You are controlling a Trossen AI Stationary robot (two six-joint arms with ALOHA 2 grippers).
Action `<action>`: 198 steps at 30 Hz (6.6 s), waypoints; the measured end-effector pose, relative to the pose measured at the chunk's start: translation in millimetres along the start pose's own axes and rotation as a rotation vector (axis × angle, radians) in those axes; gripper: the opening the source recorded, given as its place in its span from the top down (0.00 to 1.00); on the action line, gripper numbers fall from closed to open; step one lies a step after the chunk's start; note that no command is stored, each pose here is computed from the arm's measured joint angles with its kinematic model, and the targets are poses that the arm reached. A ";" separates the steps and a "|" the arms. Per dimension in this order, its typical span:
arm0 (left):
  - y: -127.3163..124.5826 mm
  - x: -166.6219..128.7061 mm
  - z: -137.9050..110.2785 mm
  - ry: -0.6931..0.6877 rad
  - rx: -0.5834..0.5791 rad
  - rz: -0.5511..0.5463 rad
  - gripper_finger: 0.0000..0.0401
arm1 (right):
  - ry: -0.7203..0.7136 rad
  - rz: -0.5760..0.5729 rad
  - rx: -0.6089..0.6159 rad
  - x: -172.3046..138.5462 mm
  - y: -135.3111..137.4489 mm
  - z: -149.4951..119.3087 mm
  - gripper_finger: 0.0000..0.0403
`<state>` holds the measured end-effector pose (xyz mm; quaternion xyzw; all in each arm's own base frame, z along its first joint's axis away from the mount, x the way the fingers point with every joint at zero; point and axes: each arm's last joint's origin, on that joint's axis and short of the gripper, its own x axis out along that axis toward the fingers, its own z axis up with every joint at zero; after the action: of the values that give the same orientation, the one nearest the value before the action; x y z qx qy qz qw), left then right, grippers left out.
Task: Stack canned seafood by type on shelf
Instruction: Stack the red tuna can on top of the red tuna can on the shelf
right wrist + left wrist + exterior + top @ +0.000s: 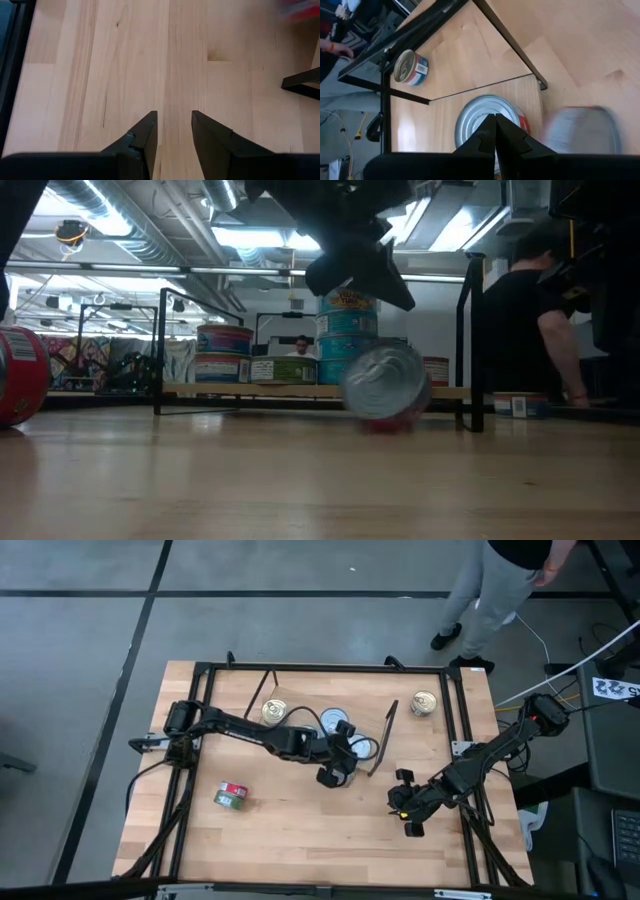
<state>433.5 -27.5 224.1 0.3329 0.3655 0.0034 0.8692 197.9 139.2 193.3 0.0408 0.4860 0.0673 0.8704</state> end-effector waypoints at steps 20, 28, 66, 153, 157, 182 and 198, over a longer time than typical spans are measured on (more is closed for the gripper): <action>-40.9 -18.9 25.0 -0.051 -0.270 -0.076 0.75 | -0.003 0.002 0.001 0.0 0.2 0.3 0.70; -73.3 -33.1 28.6 0.031 -0.294 -0.160 0.51 | -0.021 -0.018 0.002 0.0 -0.2 1.1 0.70; -153.3 -34.1 -23.3 0.177 -0.057 -0.256 0.64 | -0.332 -0.232 -0.610 32.4 -3.4 41.5 0.38; -102.1 -10.4 3.8 -0.009 -0.762 -0.206 0.98 | -0.233 -0.437 -0.723 90.9 -14.0 35.3 0.62; -102.7 -11.4 4.6 -0.017 -0.717 -0.208 0.92 | -0.248 -0.408 -0.683 91.0 -13.3 35.7 0.70; -116.1 -18.9 8.2 -0.033 -0.329 -0.164 0.37 | -0.390 -0.243 -0.315 88.6 -7.6 43.5 0.67; -119.6 -19.3 0.2 0.048 -0.251 -0.163 0.68 | -0.411 -0.249 -0.260 87.9 -7.7 44.6 0.63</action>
<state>391.1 -125.6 166.9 0.1907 0.4088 -0.0138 0.8924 282.0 145.0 141.8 -0.1185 0.2880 0.0120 0.9502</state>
